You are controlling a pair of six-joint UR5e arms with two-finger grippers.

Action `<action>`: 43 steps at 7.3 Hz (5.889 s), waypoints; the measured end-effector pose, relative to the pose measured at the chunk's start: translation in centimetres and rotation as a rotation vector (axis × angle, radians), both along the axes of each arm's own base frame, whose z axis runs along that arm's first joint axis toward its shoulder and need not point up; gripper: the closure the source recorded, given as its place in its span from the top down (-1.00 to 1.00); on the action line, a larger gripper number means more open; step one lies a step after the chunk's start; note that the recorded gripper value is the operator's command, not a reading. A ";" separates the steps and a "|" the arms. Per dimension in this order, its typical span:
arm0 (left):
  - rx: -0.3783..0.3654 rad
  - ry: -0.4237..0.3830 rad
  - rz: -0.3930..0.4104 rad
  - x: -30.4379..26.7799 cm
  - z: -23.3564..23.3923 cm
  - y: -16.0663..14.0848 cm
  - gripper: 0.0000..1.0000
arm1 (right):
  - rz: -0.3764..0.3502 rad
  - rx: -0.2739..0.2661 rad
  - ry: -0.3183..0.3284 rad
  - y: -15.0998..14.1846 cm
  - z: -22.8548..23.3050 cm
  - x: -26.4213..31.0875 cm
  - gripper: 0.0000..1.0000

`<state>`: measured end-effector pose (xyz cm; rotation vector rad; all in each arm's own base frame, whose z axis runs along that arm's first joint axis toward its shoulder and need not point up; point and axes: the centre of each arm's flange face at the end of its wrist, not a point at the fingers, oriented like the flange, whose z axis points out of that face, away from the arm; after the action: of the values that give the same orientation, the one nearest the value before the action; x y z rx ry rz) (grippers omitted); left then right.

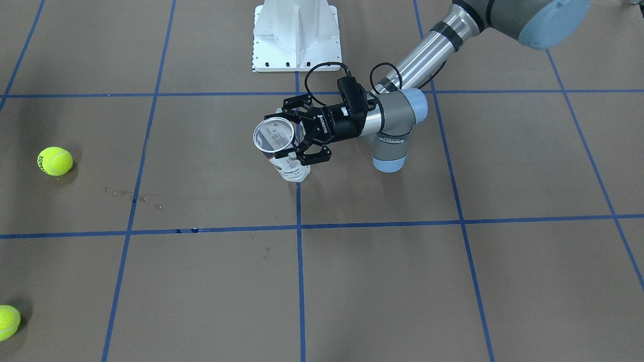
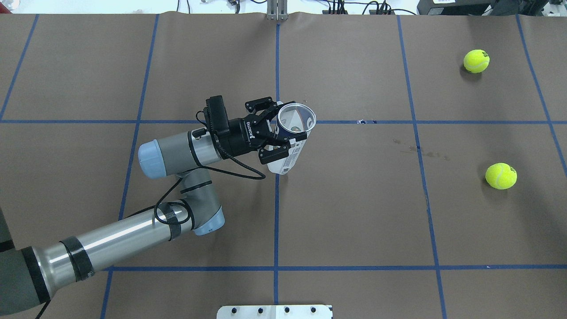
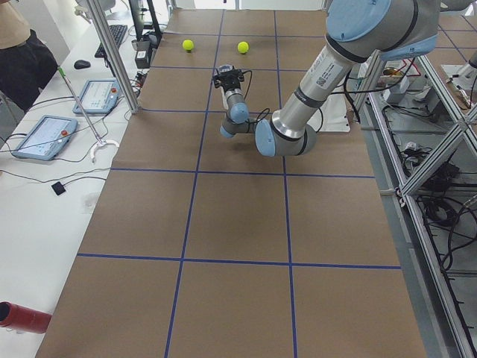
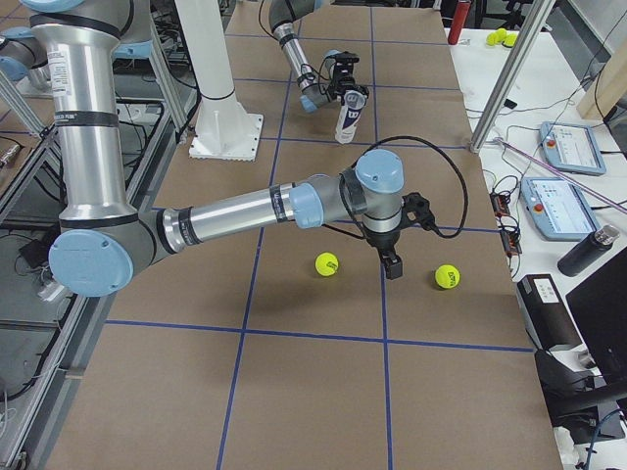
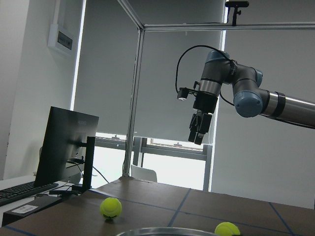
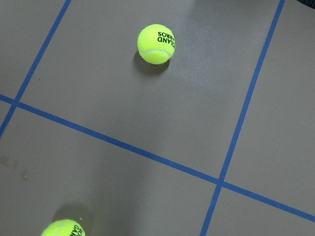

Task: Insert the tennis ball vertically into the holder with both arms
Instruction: 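Lower the upright can onto the table with the left gripper, then open the left gripper and pull it back from the can, then move the left gripper to the can's side and grip it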

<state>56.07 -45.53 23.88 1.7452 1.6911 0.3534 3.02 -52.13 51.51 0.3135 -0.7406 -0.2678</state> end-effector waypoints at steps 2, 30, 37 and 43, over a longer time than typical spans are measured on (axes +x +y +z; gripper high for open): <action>-0.002 -0.002 0.003 0.2 0.1 0.2 0.62 | 0.000 0.000 0.001 0.0 0.0 0.0 0.99; -0.051 0.039 0.046 -1.4 0.1 -0.6 0.98 | 0.006 0.011 0.001 -0.8 -0.8 0.0 0.99; -0.004 -0.257 0.129 -10.2 4.1 -8.7 0.96 | 0.028 0.002 -0.006 -1.3 -1.5 -0.1 0.99; 0.021 -0.421 0.317 -3.8 6.5 -2.8 0.89 | 0.028 -0.002 -0.007 -1.2 -1.4 -0.1 0.99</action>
<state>52.22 -48.36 30.34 1.2963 1.6452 0.8220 2.88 -53.37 50.13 0.3225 -0.7427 -0.2392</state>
